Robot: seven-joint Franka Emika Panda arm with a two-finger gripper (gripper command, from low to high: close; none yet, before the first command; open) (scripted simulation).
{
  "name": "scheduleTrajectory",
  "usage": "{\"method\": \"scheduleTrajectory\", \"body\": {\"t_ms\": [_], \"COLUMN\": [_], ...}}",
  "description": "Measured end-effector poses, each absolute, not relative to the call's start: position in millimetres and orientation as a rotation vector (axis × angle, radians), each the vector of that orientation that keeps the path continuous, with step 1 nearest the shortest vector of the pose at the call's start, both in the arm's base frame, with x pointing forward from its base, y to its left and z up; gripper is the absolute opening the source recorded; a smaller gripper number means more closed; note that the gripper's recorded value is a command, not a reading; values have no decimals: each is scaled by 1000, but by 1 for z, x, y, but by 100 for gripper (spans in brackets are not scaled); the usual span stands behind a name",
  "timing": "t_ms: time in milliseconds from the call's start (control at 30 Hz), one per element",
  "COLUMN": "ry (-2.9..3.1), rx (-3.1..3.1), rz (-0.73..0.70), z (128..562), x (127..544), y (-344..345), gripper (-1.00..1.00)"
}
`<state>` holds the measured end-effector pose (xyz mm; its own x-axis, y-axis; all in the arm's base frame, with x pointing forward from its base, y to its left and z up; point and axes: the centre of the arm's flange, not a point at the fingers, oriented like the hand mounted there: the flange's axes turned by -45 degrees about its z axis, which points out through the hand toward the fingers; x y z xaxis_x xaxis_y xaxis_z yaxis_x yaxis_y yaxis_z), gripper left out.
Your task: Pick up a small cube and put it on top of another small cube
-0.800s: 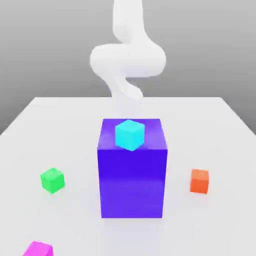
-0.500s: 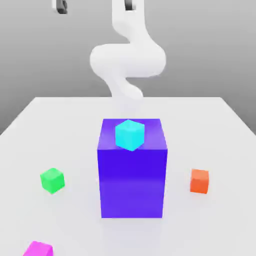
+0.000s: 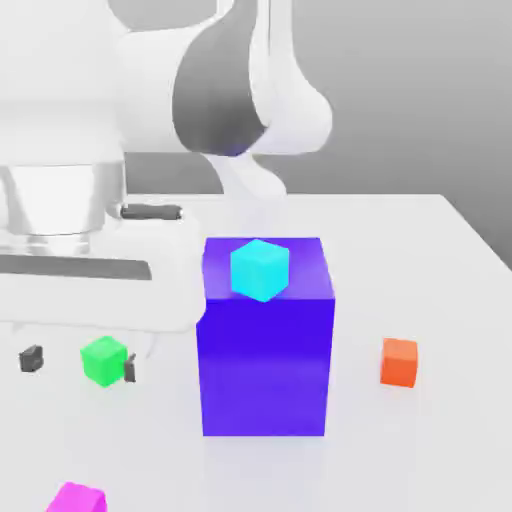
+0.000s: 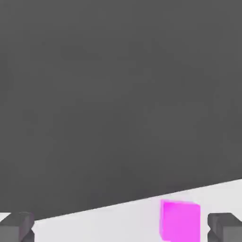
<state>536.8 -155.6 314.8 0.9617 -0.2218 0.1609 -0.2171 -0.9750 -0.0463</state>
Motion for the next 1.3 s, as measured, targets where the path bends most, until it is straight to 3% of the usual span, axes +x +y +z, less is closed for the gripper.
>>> {"method": "scheduleTrajectory", "body": {"t_ms": [200,333,367,567,800,1067,1300], "ry": [421,431,432,432,345,-101,-529], "rx": [-3108,-3112,-3112,-3111,-3158,-3278,-3213], "rz": [-37,-3,-1,0,3,59,91], "z": [210,147,135,129,206,267,277], "x": [521,518,518,517,502,408,323], "y": [-191,-196,-197,-196,-210,-264,-274], "gripper": [0,0,-100,-100,-100,-100,-100]}}
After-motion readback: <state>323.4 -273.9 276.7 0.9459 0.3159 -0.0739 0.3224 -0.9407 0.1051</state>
